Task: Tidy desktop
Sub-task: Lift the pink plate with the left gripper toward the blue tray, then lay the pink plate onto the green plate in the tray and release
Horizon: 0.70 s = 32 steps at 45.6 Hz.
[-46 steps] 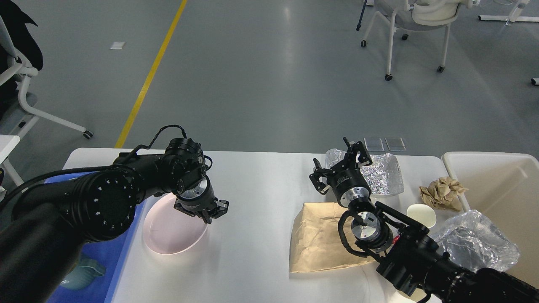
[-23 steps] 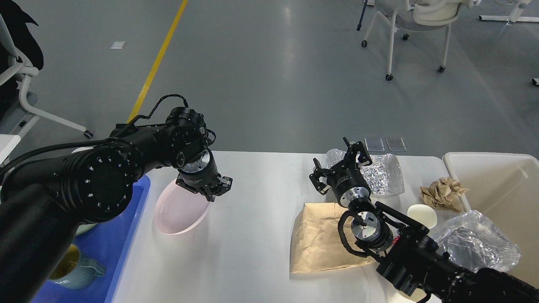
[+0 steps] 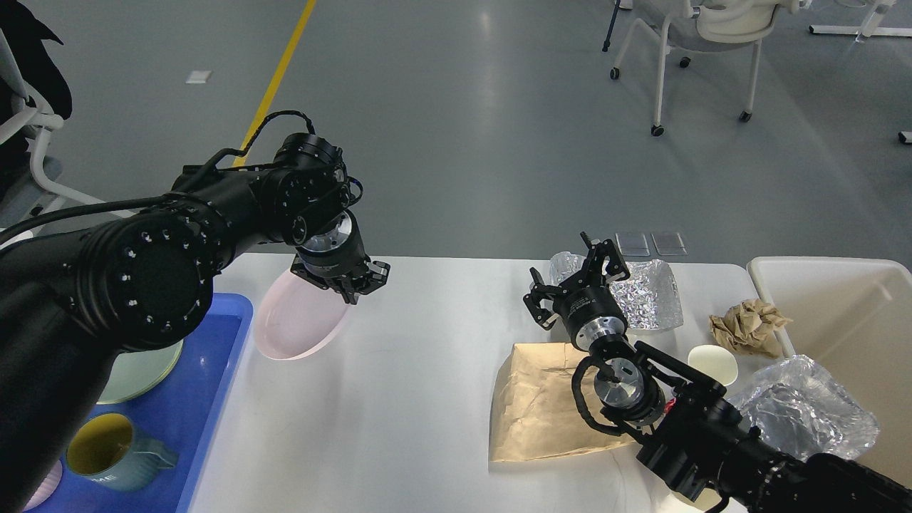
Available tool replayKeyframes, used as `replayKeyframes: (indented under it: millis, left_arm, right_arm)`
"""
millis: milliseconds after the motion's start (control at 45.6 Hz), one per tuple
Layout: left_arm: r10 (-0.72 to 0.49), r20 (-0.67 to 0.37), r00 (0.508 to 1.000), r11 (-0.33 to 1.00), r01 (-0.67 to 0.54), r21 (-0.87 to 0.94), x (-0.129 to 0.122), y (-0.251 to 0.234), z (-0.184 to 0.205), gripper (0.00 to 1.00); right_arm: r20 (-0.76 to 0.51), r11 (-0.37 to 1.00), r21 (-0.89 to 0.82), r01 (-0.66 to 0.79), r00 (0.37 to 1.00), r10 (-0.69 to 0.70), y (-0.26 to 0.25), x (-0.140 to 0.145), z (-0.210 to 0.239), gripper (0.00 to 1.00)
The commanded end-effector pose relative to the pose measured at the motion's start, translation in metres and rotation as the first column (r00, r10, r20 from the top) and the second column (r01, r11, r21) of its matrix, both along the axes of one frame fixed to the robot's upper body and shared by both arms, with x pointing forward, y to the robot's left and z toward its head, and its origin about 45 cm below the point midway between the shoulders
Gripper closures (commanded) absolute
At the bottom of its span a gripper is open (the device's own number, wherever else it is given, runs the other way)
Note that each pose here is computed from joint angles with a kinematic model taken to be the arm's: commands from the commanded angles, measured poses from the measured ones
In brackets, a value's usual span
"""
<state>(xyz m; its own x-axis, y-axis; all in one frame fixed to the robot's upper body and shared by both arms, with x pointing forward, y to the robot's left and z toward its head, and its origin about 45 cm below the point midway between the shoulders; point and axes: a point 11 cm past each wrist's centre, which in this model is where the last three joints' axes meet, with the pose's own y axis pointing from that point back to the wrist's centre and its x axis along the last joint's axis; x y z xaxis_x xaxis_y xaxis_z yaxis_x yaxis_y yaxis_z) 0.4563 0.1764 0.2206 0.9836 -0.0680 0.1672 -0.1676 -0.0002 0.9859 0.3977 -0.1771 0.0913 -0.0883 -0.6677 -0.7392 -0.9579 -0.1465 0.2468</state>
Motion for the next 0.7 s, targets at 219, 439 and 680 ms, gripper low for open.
replayKeyframes:
  millis: [219,439,680]
  left_arm:
    - [0.204,0.030,0.978,0.967,-0.207,0.147,0.003,0.115,0.009,1.00]
    - [0.323,0.014,0.946,0.927,-0.319,0.197,-0.015,0.186,-0.001,1.00]
    - [0.391,-0.050,0.919,0.893,-0.366,0.264,-0.049,0.231,-0.038,1.00]
  right_arm:
    - [0.000,1.000,0.000,0.000,1.000,0.000,0.000,0.000,0.000,0.00]
    - [0.000,1.000,0.000,0.000,1.000,0.000,0.000,0.000,0.000,0.00]
    - [0.000,1.000,0.000,0.000,1.000,0.000,0.000,0.000,0.000,0.00]
